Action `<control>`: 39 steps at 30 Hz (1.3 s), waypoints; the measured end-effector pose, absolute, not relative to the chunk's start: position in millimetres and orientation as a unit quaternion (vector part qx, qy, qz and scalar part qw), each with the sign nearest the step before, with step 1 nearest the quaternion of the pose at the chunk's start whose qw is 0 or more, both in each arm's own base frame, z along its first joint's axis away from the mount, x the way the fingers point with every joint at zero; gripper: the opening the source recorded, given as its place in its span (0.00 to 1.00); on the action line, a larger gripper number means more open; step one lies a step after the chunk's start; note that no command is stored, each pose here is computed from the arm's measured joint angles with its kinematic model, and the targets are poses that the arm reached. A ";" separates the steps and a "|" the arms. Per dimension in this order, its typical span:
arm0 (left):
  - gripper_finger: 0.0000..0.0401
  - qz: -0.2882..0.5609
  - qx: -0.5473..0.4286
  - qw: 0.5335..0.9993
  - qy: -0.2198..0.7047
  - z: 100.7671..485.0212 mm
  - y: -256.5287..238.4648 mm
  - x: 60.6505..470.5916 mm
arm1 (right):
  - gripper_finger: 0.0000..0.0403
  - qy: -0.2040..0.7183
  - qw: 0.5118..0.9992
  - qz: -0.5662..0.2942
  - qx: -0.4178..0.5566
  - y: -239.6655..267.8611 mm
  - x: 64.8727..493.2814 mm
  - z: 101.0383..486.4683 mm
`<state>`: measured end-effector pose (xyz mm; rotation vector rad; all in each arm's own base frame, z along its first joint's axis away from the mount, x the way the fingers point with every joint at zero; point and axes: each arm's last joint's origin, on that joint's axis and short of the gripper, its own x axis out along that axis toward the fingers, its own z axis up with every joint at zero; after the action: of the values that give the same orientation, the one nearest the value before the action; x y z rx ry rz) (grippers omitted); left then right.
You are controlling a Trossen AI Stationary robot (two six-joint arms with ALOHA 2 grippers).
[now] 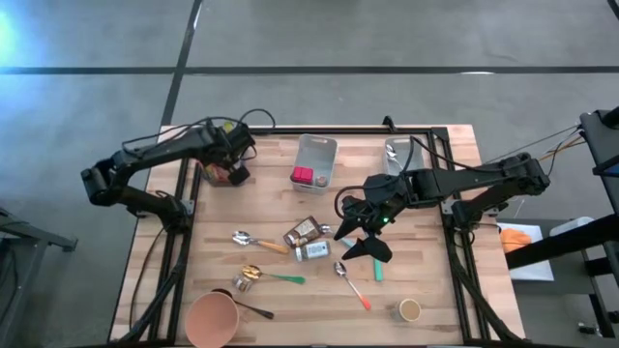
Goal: Pick & Place Food Item
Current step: Put the red noodle pack into the black bin
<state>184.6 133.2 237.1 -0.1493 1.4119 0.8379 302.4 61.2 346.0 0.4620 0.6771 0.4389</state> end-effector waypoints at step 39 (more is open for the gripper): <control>0.47 0.386 -0.138 0.686 0.602 223.6 130.8 184.7 | 0.75 0.328 0.892 0.209 0.230 61.2 302.5 346.0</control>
<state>184.7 130.8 223.6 -0.3093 1.3476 0.8638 302.5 61.2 346.0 0.4766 0.6810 0.4334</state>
